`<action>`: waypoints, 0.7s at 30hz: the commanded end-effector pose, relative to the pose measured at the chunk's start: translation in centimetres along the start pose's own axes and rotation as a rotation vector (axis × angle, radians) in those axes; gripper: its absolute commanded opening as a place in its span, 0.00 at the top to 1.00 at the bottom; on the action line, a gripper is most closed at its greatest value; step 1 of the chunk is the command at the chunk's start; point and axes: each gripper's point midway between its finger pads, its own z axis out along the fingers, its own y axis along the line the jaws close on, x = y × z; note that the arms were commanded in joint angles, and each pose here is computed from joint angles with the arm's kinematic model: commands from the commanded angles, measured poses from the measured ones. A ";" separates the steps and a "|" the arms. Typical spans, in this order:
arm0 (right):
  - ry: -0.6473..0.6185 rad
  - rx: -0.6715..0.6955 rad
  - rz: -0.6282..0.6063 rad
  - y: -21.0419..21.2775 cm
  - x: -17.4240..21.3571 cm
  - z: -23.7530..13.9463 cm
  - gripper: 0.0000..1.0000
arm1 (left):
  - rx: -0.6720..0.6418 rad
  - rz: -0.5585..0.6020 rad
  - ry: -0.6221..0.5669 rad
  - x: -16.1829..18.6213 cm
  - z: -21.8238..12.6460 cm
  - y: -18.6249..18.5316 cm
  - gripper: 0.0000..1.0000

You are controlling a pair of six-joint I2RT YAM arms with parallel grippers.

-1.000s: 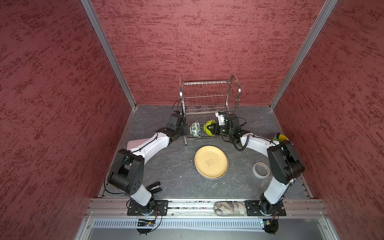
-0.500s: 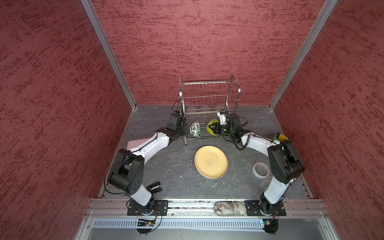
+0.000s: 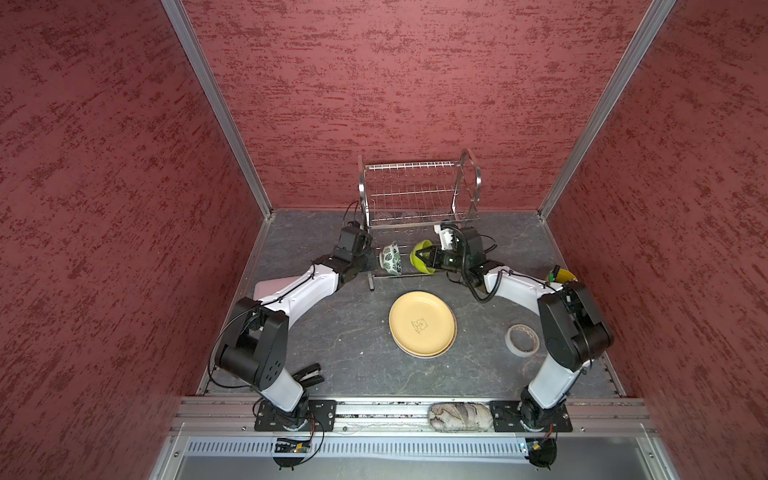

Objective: Unload the mixed dishes from the dish rack
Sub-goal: 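Pull the lime-green bowl out of the rack with the right gripper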

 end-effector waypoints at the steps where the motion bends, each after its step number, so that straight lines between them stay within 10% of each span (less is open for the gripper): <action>1: -0.067 -0.111 -0.039 3.8 -2.1 -1.8 1.00 | 0.053 0.011 -0.109 -3.6 -1.9 -1.8 0.80; 21: -0.075 -0.237 0.002 7.5 -1.3 -5.0 1.00 | 0.052 0.015 -0.115 -3.7 -2.2 -1.8 0.80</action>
